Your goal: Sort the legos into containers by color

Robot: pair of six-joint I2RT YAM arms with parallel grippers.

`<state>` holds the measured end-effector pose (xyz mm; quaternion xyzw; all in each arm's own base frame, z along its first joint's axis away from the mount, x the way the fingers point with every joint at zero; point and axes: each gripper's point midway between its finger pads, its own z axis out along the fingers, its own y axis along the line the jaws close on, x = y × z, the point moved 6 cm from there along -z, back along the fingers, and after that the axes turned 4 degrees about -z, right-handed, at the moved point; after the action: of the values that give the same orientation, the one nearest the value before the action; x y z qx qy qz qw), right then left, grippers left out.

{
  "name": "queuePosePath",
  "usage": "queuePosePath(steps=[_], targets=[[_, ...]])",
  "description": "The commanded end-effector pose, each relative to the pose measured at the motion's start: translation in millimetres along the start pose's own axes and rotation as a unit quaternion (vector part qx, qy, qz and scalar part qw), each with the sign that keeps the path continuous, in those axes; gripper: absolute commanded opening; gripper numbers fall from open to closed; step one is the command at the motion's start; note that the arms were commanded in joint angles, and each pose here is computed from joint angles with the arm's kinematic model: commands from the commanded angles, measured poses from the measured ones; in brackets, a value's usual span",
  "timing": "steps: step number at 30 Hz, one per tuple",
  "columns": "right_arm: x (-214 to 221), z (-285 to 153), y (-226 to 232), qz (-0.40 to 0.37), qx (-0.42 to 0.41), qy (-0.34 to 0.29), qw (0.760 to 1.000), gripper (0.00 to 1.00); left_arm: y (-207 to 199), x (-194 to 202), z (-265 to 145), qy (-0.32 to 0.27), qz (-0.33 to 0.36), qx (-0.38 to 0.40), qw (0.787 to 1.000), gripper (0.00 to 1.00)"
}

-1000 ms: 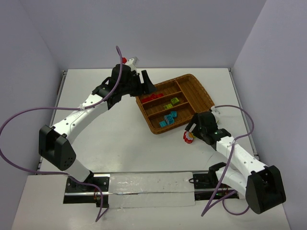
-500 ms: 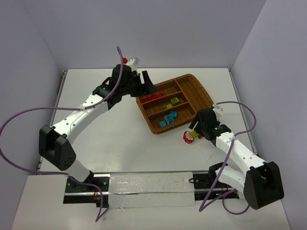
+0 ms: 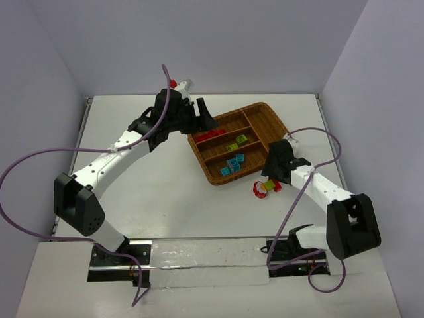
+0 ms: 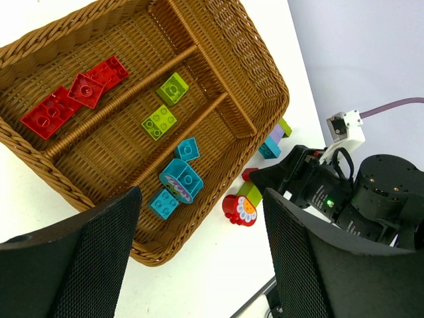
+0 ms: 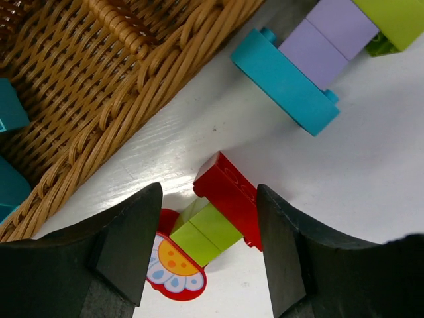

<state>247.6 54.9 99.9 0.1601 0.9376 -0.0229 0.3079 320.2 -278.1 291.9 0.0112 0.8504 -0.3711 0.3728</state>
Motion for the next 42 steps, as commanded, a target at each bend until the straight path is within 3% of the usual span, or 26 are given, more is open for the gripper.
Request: queuePosePath(steps=[1, 5, 11, 15, 17, 20, 21, 30, 38, 42], targets=[[-12, -2, 11, 0.013, -0.034, -0.013, 0.999, 0.60, -10, -5, 0, -0.010, 0.012, 0.019, 1.000, 0.81], [-8, -9, 20, 0.033, -0.081, -0.008, 0.996, 0.47, -11, -4, 2, -0.007, 0.012, 0.021, 1.000, 0.81], [-3, -26, 31, 0.038, -0.152, 0.001, 0.988, 0.54, -14, -3, 7, -0.002, 0.011, 0.024, 1.000, 0.80], [-9, -31, 10, 0.043, -0.081, -0.034, 0.995, 0.69, -16, -2, 8, -0.001, 0.012, 0.027, 1.000, 0.80], [-11, -30, -5, 0.055, -0.040, -0.046, 0.997, 0.83, -16, 0, 9, 0.001, 0.012, 0.027, 1.000, 0.80], [-12, -26, -16, 0.073, -0.024, -0.043, 0.996, 0.99, -19, 0, 10, 0.001, 0.013, 0.031, 0.999, 0.80], [-11, -22, -17, 0.078, -0.026, -0.038, 0.996, 1.00, -20, 1, 10, 0.002, 0.013, 0.031, 0.999, 0.80], [13, -4, -6, 0.083, -0.084, 0.015, 0.993, 1.00, -23, 2, 7, 0.000, 0.019, 0.026, 0.999, 0.80], [39, -25, 17, 0.063, -0.221, 0.043, 0.972, 0.99, -26, 3, 8, 0.002, 0.016, 0.031, 0.999, 0.80], [49, -31, 12, 0.057, -0.201, 0.038, 0.977, 0.94, -29, 5, 11, 0.005, 0.017, 0.034, 0.999, 0.80]])
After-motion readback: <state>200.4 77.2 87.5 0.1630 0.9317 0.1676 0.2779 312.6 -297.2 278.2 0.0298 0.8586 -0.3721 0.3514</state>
